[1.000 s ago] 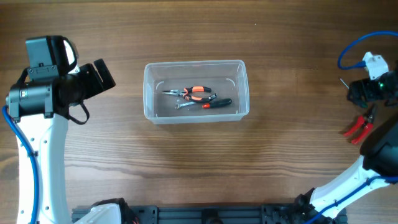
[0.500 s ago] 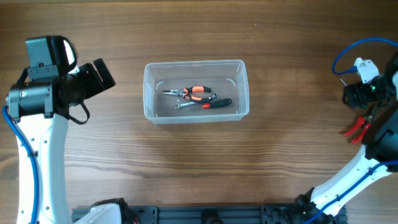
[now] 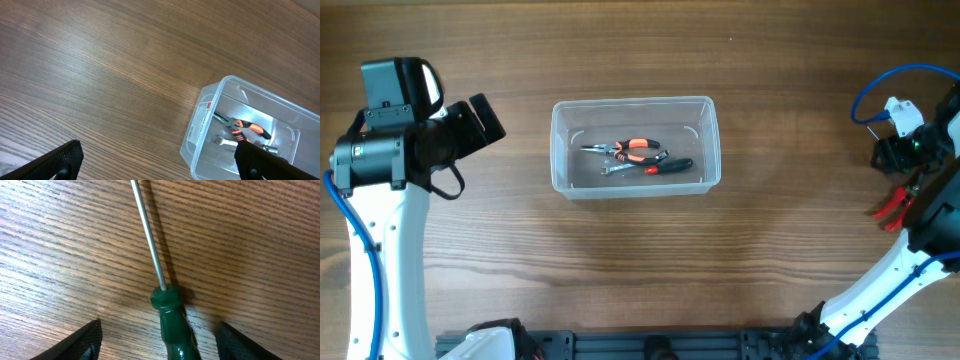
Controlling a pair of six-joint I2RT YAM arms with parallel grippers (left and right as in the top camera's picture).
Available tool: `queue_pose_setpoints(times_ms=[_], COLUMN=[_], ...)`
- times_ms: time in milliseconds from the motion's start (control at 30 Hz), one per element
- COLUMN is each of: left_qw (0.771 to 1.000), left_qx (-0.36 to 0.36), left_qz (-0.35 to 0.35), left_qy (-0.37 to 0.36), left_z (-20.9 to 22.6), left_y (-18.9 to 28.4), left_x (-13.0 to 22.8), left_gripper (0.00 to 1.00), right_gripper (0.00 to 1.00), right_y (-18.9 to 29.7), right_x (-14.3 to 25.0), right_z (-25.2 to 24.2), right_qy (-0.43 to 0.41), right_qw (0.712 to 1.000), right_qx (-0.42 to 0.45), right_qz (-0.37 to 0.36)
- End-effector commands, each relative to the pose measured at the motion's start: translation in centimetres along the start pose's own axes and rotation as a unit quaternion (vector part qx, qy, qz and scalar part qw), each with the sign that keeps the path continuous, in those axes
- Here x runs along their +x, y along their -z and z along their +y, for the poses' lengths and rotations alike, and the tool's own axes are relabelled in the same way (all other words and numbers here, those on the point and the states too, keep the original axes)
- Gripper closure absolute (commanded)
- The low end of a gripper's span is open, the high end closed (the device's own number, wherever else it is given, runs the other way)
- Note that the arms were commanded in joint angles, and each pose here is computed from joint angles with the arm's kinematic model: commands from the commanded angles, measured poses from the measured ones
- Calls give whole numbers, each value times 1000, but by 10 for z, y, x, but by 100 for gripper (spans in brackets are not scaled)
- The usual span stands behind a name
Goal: Pack container
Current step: 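Grasp the green-handled screwdriver with the right gripper, then place the green screwdriver into the container and release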
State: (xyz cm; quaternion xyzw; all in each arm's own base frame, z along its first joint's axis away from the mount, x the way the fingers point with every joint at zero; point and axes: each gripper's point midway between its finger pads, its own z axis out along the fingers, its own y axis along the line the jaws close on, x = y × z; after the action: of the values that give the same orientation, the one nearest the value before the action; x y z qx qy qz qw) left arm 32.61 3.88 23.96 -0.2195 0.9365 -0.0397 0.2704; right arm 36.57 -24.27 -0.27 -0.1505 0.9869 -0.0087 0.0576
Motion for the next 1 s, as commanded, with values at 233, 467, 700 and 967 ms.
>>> queue_pose_setpoints(times_ms=[233, 467, 700, 967], left_qw=[1000, 1000, 1000, 1000], left_qx=[2, 2, 2, 2], left_qz=[3, 3, 3, 3], left_qy=[7, 7, 7, 6], left_z=[0, 0, 0, 0], left_y=[-1, -1, -1, -1], left_x=[0, 0, 0, 0], left_gripper=[0, 0, 0, 0], right_gripper=[54, 83, 96, 96], right_y=[-16, -16, -16, 53], right_x=[-4, -4, -6, -66], right_z=[12, 12, 13, 4], right_qy=[-6, -11, -30, -205], right_qw=[999, 999, 999, 973], right_qx=[-37, -37, -40, -47], right_qz=[-15, -14, -20, -99])
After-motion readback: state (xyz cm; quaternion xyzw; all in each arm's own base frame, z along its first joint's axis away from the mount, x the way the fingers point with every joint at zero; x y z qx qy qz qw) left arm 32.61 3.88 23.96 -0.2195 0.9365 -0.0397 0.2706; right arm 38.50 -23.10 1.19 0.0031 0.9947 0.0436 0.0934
